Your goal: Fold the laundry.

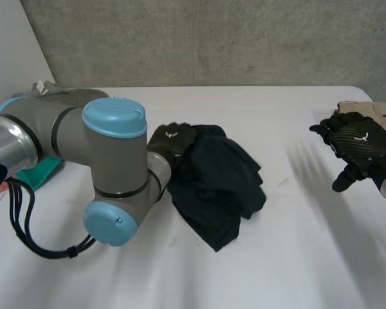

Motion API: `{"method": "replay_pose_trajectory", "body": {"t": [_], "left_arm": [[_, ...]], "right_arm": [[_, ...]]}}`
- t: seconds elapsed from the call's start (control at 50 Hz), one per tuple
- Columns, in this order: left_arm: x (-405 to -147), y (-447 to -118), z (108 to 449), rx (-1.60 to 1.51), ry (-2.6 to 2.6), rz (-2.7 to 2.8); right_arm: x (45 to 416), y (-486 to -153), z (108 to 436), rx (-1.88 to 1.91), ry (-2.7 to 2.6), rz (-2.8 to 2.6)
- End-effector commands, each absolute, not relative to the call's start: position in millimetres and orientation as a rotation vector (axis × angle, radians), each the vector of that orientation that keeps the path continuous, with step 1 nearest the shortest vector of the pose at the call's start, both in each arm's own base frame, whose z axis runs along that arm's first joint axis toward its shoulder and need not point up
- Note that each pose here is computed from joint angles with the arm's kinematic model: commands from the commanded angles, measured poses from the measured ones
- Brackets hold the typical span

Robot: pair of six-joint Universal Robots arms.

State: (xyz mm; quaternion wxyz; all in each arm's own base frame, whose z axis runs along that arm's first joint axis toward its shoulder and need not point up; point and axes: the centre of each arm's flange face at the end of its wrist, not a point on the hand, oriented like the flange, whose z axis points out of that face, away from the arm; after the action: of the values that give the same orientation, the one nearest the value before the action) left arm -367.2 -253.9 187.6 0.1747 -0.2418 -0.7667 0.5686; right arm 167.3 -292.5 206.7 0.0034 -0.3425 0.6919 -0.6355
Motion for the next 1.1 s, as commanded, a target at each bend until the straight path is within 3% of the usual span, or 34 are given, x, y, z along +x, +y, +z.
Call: {"method": "replay_pose_trajectory", "body": {"t": [0.02, 0.16, 0.24, 0.4, 0.64, 0.82, 0.9, 0.98, 1.1], "left_arm": [[-341, -244, 223, -0.619, -2.206, 1.645], [-300, -234, 268, -0.508, -2.097, 1.825], [-285, -225, 260, -0.491, -2.105, 1.85], [-275, -226, 230, -0.52, -2.129, 1.883], [-297, -251, 191, -0.695, -2.131, 1.891], [-279, -244, 171, -0.586, -2.311, 1.796], [-274, -235, 164, -0.544, -2.348, 1.691], [-281, -231, 159, -0.507, -2.311, 1.592], [-300, -237, 142, -0.483, -2.252, 1.449]], "right_arm": [[169, -285, 208, -1.042, 2.225, -1.873], [175, -280, 221, -0.991, 2.194, -1.869], [190, -270, 233, -1.04, 2.115, -1.906], [195, -267, 227, -1.062, 2.115, -1.871], [235, -244, 225, -1.116, 2.024, -1.859], [272, -224, 243, -1.212, 1.799, -1.919], [293, -220, 232, -1.265, 1.747, -1.888], [314, -214, 222, -1.325, 1.697, -1.879], [310, -224, 215, -1.314, 1.809, -1.928]]}}
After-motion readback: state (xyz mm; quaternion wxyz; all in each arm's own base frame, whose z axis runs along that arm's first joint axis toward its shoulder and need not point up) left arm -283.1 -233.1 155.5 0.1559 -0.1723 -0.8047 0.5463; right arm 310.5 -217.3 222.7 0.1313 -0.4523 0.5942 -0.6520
